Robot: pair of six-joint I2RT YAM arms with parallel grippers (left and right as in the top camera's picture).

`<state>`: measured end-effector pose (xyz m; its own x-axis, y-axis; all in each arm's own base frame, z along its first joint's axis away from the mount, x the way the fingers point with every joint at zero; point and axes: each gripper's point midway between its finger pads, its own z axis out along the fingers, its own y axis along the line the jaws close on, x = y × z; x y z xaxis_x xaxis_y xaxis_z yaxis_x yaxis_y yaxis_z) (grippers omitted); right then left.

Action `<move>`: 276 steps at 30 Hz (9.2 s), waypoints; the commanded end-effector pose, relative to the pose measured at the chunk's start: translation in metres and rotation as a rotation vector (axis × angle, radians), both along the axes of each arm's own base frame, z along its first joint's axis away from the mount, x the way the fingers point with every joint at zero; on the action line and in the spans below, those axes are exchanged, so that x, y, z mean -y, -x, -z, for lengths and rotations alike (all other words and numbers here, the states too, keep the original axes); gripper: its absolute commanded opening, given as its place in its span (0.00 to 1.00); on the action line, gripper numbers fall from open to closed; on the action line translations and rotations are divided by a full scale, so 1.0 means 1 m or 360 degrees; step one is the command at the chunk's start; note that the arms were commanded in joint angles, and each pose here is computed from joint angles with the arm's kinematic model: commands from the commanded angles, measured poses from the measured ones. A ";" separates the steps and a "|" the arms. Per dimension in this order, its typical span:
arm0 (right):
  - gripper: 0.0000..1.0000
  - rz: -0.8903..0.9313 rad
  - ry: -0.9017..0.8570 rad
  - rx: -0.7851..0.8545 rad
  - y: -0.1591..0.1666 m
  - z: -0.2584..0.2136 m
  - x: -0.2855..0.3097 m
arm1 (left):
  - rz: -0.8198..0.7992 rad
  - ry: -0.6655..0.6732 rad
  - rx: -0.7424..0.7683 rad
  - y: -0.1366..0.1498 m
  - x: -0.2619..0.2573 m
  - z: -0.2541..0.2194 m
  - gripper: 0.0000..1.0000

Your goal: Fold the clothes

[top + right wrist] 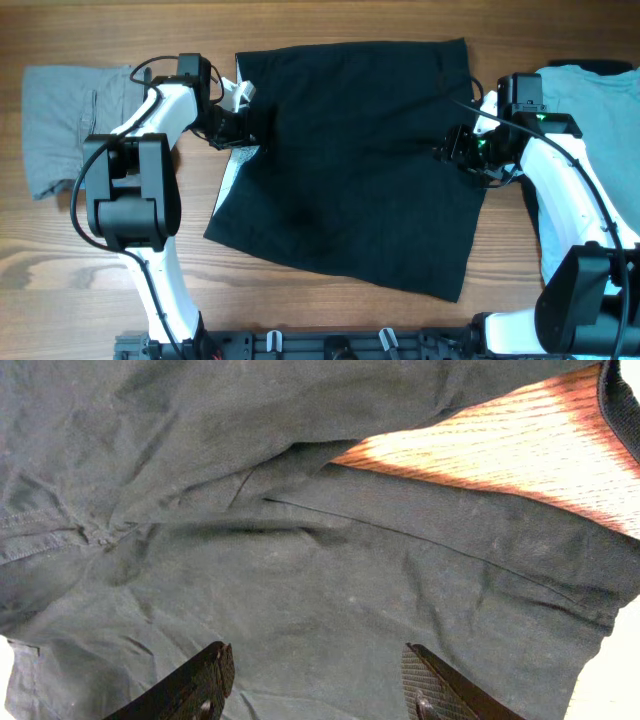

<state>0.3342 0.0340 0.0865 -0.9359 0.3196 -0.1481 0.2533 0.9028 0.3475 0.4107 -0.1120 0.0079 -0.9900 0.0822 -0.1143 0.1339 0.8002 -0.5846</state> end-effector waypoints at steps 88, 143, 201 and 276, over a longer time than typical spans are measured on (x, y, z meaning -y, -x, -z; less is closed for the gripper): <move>0.41 0.0061 0.0214 -0.0590 0.031 0.142 0.041 | -0.0545 -0.0700 0.0039 -0.012 -0.125 -0.051 0.04; 0.60 -0.0556 0.0416 -0.0487 0.022 0.129 -0.018 | -0.0640 -0.0987 0.0086 -0.005 -0.167 -0.078 0.04; 0.61 0.0119 -0.0113 0.0083 0.011 -0.083 0.028 | -0.0615 -0.0583 -0.0644 0.142 -0.095 -0.080 0.16; 0.04 0.0451 -0.0201 -0.0670 0.108 0.016 0.039 | -0.1153 -0.0610 -0.0816 0.230 -0.102 -0.028 0.04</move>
